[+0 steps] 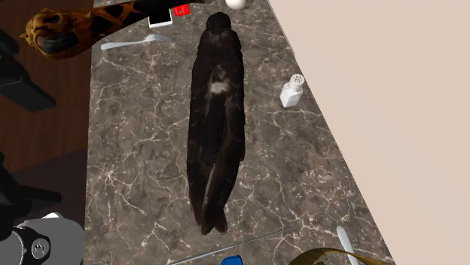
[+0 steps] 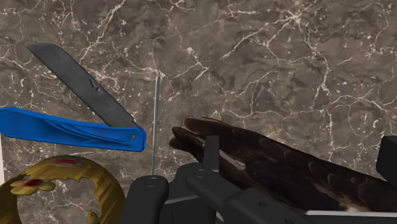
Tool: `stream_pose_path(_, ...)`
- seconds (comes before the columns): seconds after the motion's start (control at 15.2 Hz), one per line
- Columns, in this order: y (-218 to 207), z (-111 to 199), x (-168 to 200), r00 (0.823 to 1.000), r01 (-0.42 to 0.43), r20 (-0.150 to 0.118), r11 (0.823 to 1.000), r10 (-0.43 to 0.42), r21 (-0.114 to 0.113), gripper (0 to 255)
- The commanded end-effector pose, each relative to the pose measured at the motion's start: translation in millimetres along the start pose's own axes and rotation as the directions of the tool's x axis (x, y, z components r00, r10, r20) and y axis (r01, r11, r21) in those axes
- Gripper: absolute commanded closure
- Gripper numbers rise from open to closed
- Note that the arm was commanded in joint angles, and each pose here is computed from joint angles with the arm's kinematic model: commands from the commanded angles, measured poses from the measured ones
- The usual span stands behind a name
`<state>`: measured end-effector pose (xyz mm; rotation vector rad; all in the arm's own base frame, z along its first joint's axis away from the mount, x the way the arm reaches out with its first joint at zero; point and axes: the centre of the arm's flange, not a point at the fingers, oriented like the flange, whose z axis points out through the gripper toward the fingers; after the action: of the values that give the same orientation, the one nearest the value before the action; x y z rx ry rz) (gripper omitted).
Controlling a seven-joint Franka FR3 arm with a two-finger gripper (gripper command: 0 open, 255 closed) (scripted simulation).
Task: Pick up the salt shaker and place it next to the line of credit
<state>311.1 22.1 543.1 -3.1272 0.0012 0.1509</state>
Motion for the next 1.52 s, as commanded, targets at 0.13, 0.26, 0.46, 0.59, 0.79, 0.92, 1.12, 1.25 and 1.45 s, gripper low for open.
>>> stream_pose_path(0.13, -8, 9, 23, 1.0, -0.007, -0.005, 1.0, 0.007, 0.0, 0)
stream_pose_path(0.26, -15, 18, 46, 1.0, -0.014, -0.01, 1.0, 0.014, 0.0, 0)
stream_pose_path(0.46, -26, 32, 80, 1.0, -0.024, -0.018, 1.0, 0.024, 0.0, 0)
stream_pose_path(0.59, -33, 41, 103, 0.999, -0.031, -0.023, 1.0, 0.031, 0.001, 0)
stream_pose_path(0.79, -44, 54, 138, 0.999, -0.041, -0.03, 0.999, 0.041, 0.001, 0)
stream_pose_path(0.92, -50, 63, 161, 0.998, -0.047, -0.035, 0.999, 0.047, 0.001, 0)
stream_pose_path(1.12, -60, 75, 196, 0.997, -0.058, -0.043, 0.998, 0.058, 0.002, 0)
stream_pose_path(1.25, -66, 83, 220, 0.997, -0.064, -0.048, 0.998, 0.064, 0.002, 0)
stream_pose_path(1.45, -76, 96, 255, 0.996, -0.074, -0.055, 0.997, 0.075, 0.003, 0)
